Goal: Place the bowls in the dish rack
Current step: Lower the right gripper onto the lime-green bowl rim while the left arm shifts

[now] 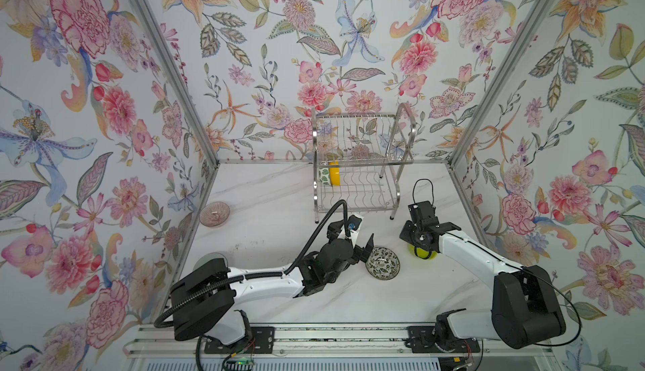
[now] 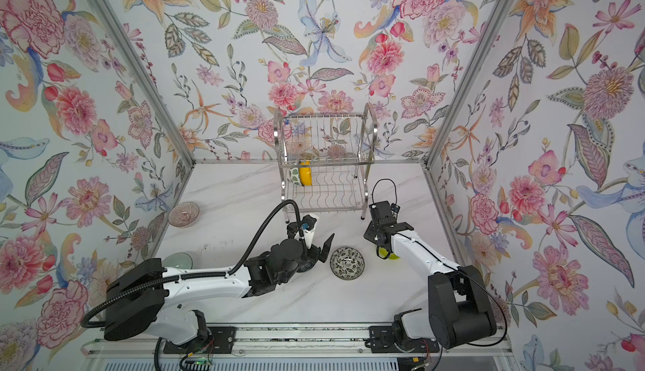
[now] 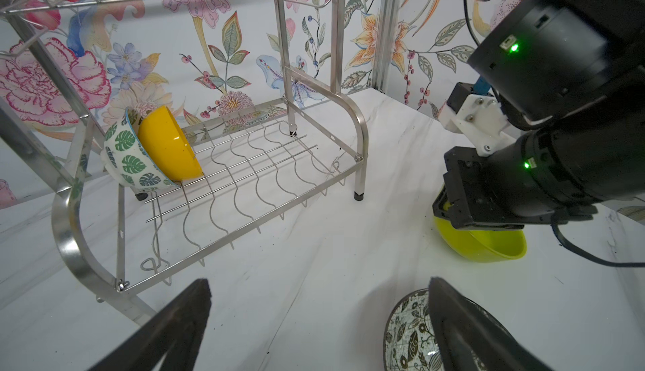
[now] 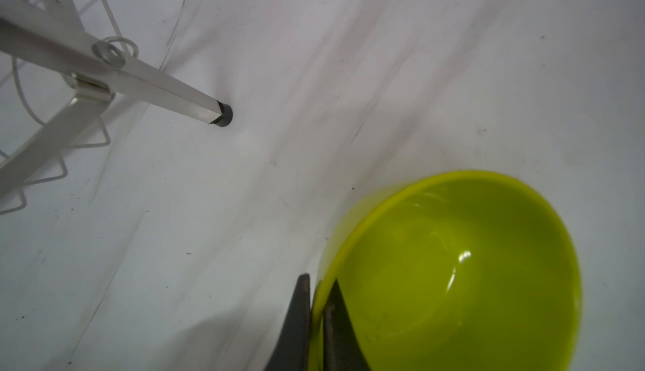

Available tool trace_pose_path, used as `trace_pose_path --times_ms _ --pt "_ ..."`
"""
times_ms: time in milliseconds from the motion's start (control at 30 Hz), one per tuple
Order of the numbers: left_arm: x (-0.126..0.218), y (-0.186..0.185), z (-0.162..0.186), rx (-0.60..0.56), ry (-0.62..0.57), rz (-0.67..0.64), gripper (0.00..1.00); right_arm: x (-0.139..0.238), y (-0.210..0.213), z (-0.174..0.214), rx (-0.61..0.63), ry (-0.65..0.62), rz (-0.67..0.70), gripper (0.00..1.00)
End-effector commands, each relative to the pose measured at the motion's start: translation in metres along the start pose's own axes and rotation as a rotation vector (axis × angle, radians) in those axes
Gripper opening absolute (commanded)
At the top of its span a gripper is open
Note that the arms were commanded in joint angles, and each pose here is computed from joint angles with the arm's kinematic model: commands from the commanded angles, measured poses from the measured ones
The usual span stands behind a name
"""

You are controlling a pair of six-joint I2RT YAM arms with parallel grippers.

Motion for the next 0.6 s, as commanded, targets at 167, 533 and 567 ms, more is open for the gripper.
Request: trace_pose_path --times_ms 167,533,567 --pt "-0.003 0.017 0.006 0.110 0.025 0.029 0.99 -0.013 0.022 -0.002 0.086 0.073 -0.070 0.08" --pt "-0.009 0.007 0.018 0.153 0.041 0.115 0.99 -0.022 0.032 0.004 0.129 0.137 -0.108 0.25" --pt "-0.009 0.007 0.019 0.155 0.040 0.124 0.99 -0.021 0.032 0.004 0.132 0.140 -0.112 0.28"
Point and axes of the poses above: each gripper's point midway between its finger pads, its own x axis back along the fingers, its own y axis along the line the jaws close on, z = x × y, the point moved 8 cm from there along x, back along the fingers, and after that the axes turned 4 degrees about x, right-handed, at the moved point
